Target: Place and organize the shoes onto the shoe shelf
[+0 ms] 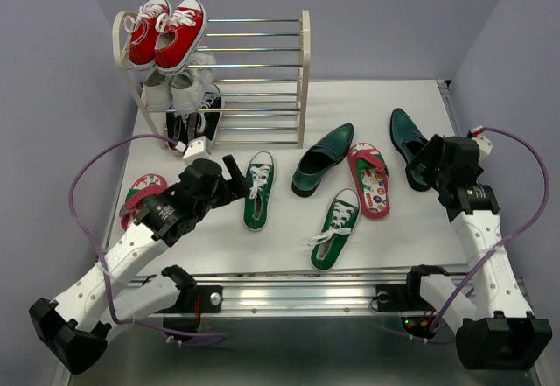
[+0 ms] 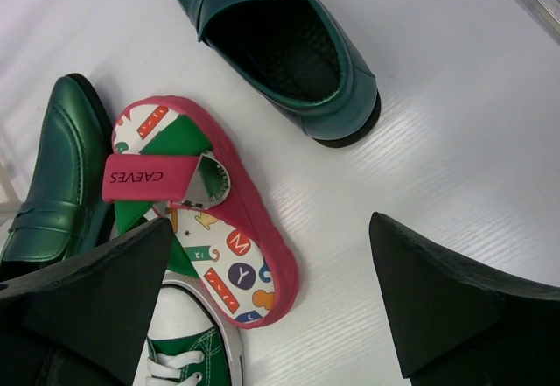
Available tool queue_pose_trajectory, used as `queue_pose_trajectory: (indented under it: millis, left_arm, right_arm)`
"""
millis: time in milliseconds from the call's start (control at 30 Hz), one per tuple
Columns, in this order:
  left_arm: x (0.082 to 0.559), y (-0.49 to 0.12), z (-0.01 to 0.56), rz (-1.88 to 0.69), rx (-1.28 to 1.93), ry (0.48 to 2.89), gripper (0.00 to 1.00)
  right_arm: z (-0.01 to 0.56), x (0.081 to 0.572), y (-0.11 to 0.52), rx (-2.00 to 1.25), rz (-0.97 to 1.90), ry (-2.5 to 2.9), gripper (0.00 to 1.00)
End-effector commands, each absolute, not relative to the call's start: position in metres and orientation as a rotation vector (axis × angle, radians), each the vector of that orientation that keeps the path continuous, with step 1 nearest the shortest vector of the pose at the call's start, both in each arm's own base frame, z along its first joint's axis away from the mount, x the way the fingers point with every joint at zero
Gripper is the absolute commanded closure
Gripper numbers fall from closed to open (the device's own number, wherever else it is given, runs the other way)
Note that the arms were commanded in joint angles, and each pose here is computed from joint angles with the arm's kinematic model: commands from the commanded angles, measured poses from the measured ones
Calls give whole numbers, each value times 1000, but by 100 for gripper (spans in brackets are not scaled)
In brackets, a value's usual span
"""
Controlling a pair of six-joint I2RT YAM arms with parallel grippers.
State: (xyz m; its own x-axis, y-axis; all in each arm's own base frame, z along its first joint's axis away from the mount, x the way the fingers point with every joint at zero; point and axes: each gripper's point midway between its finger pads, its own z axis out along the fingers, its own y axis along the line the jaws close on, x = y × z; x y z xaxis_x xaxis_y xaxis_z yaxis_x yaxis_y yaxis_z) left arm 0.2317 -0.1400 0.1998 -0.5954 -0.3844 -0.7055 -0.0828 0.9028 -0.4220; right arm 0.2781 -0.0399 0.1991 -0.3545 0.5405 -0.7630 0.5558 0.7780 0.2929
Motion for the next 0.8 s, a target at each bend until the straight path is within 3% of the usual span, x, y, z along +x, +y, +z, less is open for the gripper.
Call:
queue_pose_trajectory:
  millis: [0,267,400,633,767]
  left_arm:
    - [223,-152,174,-485,-319,2267,1]
    - [209,-158,116,-424,-327,2461,1]
    - [212,-170,99,-438,-272,2517,10]
    - [208,-173,70,-368,-220,2620,11]
    - [208,-158,60,-248,-262,2639,19]
  right_arm:
    - [207,287,-40,816,6,1978,0]
    - [194,288,-39,810,-6,2026,0]
    - [192,288,-40,814,-15,2028,0]
    - [187,287,-42,821,-31,2040,0]
    - [186,287,-42,824,-34,2040,0]
